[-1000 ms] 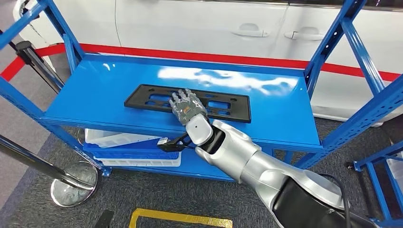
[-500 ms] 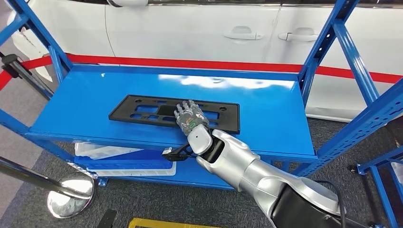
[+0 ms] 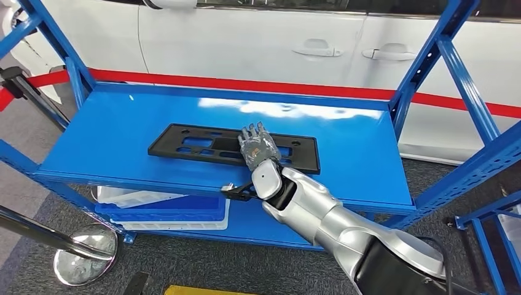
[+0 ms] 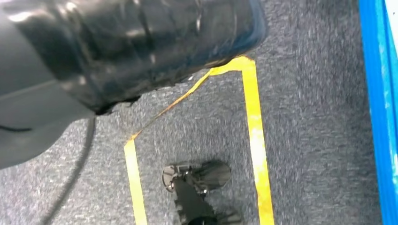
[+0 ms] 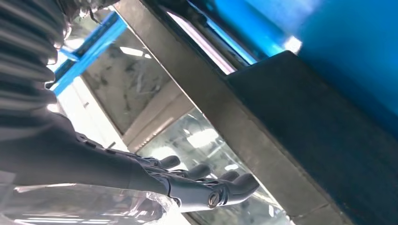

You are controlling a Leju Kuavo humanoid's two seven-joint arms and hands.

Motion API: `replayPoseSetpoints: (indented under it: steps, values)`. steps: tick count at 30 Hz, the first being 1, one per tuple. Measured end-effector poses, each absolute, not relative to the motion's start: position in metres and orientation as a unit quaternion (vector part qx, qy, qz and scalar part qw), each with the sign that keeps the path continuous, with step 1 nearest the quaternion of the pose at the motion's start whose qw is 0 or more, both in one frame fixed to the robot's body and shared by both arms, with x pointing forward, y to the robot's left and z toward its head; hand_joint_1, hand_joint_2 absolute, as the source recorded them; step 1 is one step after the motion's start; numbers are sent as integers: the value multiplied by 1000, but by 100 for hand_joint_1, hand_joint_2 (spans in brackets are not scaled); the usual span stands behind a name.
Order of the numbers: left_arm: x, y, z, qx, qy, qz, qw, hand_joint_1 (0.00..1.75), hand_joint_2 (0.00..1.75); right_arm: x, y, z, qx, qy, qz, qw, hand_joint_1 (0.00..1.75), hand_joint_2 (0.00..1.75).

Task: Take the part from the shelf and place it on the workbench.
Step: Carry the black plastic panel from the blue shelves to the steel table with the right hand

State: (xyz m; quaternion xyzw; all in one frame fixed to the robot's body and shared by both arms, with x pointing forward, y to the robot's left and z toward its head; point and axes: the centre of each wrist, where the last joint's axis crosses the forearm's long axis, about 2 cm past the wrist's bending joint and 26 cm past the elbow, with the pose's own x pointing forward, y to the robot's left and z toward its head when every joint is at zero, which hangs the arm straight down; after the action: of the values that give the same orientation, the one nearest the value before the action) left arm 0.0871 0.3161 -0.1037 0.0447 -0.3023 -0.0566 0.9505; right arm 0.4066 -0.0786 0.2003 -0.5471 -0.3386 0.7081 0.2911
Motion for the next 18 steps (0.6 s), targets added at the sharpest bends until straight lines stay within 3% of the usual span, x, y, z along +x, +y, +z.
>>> replayPoseSetpoints:
  steps: [2,3,18]
  values:
    - [87,316,-104,45,-304,-57,950,0,0,407,-83,197,-547,-326,712,295,159,175]
    - [87,316,-104,45,-304,-57,950,0,0,408,-85,196,-547,-320,714,296,170,175]
    - [86,314,-104,45,-324,-60,943,0,0,411,-93,194,-543,-315,717,304,175,175]
